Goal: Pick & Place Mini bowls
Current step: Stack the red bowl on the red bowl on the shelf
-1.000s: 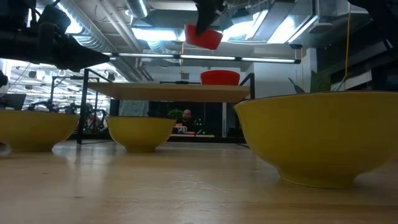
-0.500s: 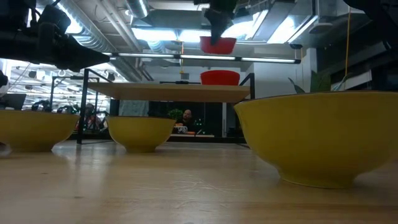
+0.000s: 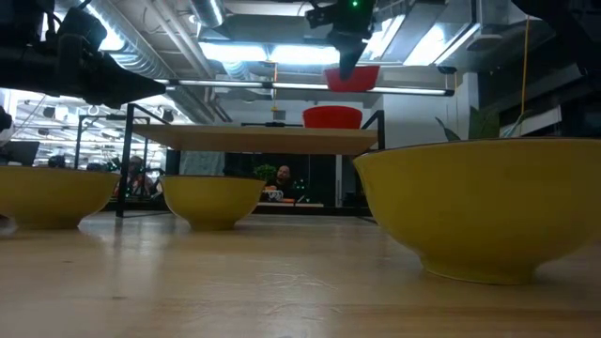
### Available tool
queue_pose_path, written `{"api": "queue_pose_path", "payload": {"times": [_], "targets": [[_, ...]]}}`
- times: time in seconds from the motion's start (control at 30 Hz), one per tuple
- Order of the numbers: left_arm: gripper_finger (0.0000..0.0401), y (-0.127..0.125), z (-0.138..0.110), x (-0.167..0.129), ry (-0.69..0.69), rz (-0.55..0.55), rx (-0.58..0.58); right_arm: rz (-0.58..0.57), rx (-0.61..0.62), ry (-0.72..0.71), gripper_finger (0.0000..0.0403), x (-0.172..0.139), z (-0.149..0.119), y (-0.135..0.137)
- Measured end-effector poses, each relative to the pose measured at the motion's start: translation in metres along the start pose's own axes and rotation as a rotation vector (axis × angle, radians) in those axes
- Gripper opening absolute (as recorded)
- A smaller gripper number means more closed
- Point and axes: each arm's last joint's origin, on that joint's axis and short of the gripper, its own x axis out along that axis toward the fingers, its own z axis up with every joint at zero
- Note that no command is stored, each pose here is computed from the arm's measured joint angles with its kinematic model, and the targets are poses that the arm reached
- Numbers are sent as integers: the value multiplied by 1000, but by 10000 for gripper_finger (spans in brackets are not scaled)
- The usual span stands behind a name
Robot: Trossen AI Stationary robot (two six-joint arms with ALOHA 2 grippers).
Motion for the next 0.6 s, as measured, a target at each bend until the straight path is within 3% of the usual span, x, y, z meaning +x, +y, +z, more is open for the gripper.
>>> {"api": "queue_pose_path", "payload": {"times": [0.6], "targets": [[20, 0, 0, 0, 1, 0, 0, 80, 58, -6, 4, 0, -4, -9]]}}
